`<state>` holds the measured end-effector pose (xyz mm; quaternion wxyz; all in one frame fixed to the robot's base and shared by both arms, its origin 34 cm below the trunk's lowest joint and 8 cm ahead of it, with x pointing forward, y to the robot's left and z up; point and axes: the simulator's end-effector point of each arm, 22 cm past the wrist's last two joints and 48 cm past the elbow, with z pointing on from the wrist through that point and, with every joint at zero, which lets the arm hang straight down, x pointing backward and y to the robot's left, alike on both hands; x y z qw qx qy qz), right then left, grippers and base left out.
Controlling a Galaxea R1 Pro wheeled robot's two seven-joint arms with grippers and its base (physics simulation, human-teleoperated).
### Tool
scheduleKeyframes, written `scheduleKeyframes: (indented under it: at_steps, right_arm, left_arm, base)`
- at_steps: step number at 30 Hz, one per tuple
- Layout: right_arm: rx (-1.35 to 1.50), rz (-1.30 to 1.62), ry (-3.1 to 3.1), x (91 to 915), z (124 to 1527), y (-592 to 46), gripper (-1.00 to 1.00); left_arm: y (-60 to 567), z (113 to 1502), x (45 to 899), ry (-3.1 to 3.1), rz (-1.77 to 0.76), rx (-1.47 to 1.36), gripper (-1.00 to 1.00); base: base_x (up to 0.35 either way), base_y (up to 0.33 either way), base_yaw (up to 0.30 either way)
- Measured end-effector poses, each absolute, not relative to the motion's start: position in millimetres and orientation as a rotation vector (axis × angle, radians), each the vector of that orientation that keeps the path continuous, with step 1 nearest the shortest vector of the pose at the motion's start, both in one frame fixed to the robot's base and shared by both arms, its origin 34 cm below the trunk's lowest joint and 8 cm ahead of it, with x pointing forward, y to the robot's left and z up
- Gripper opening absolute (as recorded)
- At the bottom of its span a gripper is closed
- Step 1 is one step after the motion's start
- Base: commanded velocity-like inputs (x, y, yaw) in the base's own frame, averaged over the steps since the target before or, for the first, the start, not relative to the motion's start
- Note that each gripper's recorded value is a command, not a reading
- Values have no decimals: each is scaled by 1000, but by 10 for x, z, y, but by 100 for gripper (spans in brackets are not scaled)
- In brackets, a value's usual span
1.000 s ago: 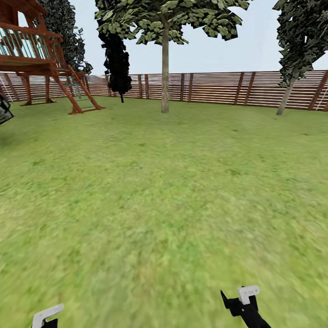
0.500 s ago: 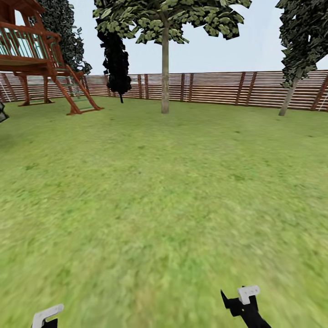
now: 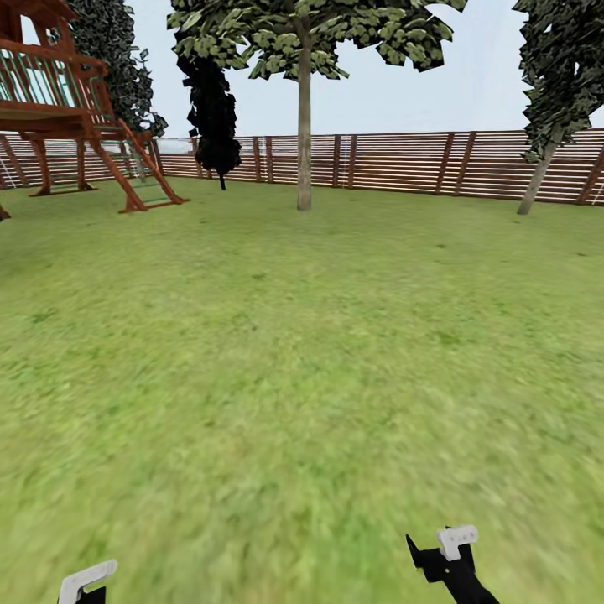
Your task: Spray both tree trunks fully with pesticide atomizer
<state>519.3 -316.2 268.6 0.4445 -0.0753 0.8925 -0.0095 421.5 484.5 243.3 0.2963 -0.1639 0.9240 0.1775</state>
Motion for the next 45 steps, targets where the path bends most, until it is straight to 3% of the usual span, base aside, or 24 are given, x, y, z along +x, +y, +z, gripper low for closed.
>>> scheduleKeyframes:
  at_steps: [45]
  right_arm:
    - [-188,-23,2212,5191,2687,-3156,100]
  left_arm:
    - [4856,2443,4223,2455,472,-435,-100]
  base:
    - [341,0,-29]
